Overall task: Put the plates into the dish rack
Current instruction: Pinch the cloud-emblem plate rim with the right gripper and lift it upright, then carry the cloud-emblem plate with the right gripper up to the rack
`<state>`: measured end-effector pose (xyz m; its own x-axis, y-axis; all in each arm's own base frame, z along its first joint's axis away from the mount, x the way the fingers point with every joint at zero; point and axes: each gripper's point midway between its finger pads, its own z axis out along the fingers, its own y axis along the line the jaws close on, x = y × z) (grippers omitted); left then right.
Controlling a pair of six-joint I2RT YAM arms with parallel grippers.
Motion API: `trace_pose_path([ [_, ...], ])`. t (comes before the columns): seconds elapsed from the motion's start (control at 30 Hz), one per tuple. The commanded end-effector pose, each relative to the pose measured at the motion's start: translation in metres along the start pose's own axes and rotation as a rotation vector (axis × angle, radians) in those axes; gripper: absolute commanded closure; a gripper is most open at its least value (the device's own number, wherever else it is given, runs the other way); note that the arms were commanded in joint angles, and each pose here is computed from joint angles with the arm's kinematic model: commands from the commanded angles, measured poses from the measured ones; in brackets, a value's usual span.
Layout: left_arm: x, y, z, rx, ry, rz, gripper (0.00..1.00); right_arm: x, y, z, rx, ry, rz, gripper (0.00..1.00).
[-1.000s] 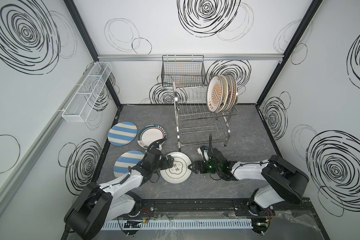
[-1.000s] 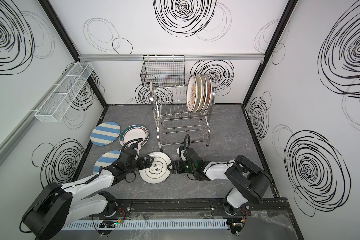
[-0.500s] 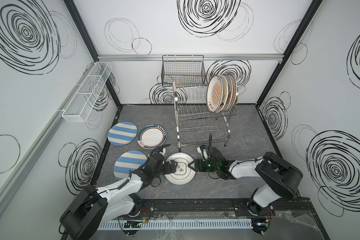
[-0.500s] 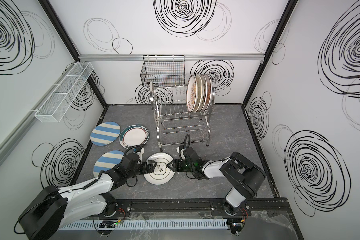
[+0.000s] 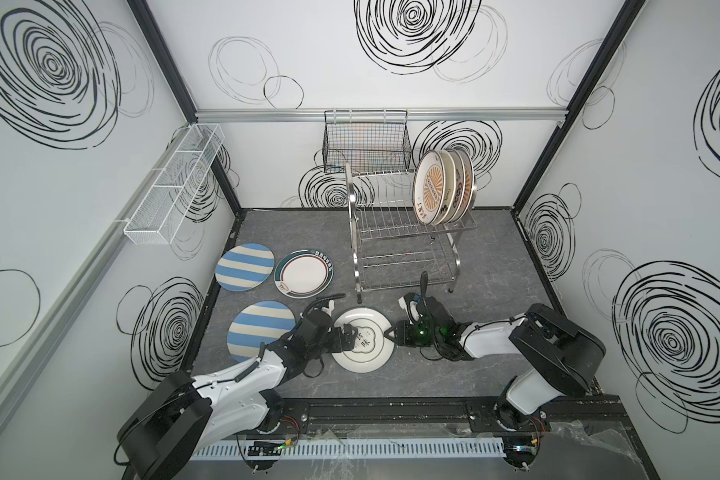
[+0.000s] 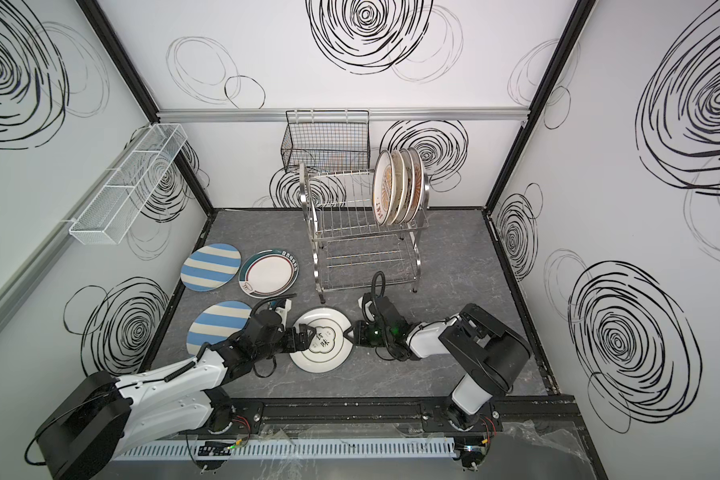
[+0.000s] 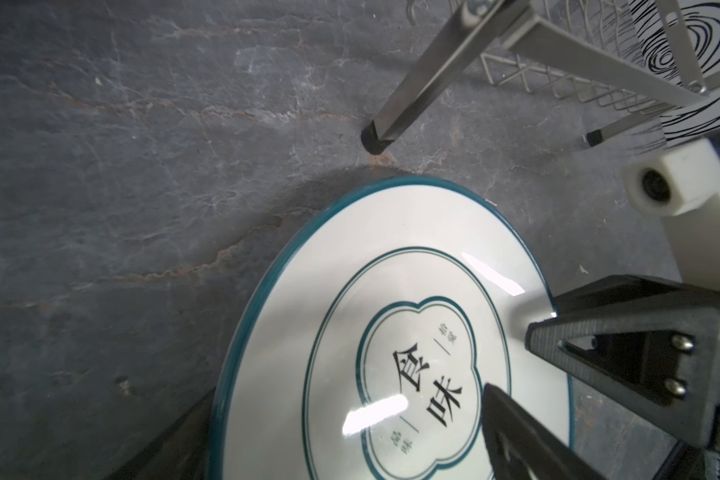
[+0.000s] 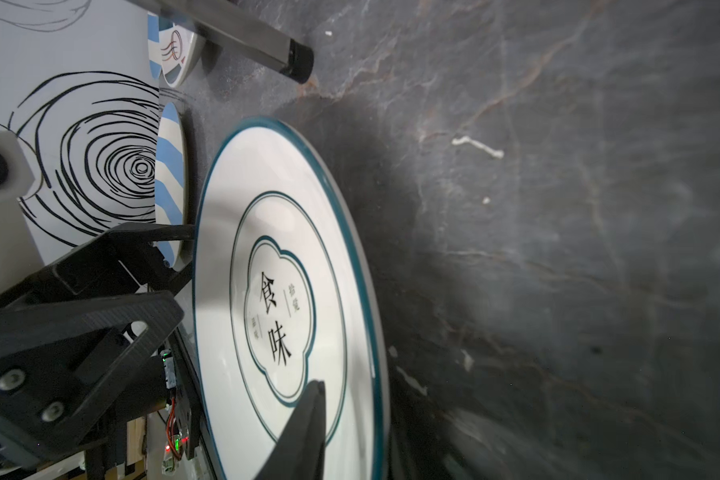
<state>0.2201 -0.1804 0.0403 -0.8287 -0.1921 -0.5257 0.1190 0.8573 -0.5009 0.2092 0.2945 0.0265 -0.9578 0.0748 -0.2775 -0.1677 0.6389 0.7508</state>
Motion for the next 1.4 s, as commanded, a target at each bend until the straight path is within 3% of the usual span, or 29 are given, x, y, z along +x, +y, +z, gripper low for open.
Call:
trace_pose_path([
  [0.0,-0.007,-0.023,-0.001,0.07,-0.027,-0.002,0.04,-0.006,0.014,-0.007,-0.043,-0.029,0.003,0.78],
  [0.37,-0.013,-0.041,-0.005,0.054,-0.041,0.082,0.04,-0.01,0.008,-0.022,0.013,-0.078,0.032,0.93],
  [0.47,-0.026,-0.044,-0.009,0.034,-0.072,0.105,0.04,-0.014,0.006,-0.03,0.041,-0.106,0.044,1.0],
  [0.63,-0.056,-0.059,-0.018,0.049,-0.118,0.135,0.04,-0.021,0.003,-0.051,0.099,-0.155,0.051,1.0],
  [0.87,-0.103,-0.067,-0.045,0.201,-0.135,0.068,0.04,-0.048,0.016,-0.111,0.238,-0.248,-0.04,1.0],
  [1.1,-0.137,-0.039,-0.081,0.134,-0.232,0.072,0.04,-0.088,0.062,-0.201,0.229,-0.453,-0.182,1.0],
  [1.37,-0.145,-0.013,-0.082,0.093,-0.216,0.053,0.04,-0.126,0.14,-0.274,0.189,-0.585,-0.329,1.0],
])
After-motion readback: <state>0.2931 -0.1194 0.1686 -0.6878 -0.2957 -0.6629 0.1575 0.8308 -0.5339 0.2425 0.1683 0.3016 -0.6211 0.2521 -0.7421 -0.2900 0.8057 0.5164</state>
